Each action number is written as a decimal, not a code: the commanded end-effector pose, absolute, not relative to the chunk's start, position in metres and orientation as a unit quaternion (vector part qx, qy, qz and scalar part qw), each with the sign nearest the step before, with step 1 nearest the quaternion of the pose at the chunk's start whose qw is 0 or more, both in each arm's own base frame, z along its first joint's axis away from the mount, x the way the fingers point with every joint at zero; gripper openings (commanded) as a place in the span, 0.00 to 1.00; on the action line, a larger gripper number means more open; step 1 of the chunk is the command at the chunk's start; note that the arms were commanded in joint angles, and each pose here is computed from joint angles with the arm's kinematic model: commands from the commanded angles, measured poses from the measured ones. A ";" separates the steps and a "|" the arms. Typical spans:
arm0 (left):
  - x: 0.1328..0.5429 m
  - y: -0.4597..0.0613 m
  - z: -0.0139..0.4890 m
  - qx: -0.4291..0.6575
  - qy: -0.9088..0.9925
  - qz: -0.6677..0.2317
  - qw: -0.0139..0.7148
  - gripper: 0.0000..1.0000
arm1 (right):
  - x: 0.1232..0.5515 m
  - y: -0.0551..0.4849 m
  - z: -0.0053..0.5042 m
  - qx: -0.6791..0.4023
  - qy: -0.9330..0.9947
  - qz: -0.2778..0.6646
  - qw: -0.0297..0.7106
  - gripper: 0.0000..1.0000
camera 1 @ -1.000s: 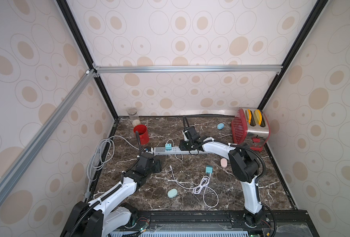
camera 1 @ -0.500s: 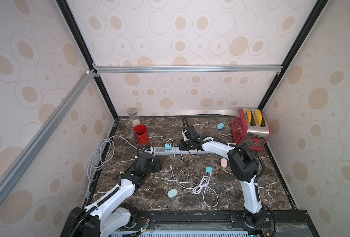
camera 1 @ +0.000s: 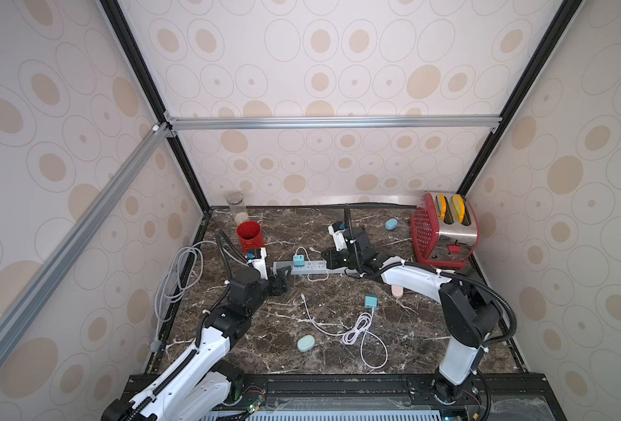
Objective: Charge the bluetooth headset
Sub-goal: Pick up the charging cable from the center of the board.
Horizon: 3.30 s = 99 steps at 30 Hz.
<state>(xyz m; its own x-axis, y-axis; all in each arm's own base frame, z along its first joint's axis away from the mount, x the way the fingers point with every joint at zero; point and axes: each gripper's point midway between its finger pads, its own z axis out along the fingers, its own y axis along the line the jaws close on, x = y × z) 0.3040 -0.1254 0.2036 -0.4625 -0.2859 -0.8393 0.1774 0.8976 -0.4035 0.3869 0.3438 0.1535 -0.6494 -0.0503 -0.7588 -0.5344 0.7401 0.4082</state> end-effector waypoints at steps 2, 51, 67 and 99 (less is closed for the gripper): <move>0.316 -0.135 0.250 -0.056 0.803 -0.281 0.523 0.79 | 0.371 0.350 0.191 -0.254 0.778 0.338 0.465 0.00; 0.343 -0.192 0.243 -0.153 0.770 -0.540 0.304 0.36 | 0.306 0.369 0.237 -0.447 0.542 0.400 0.589 0.00; 0.337 -0.190 0.262 -0.123 0.737 -0.564 0.353 0.09 | 0.308 0.374 0.231 -0.425 0.565 0.434 0.558 0.08; 0.321 -0.197 0.277 0.084 0.735 -0.489 0.463 0.08 | 0.304 0.387 0.237 -0.502 0.650 0.452 0.349 0.50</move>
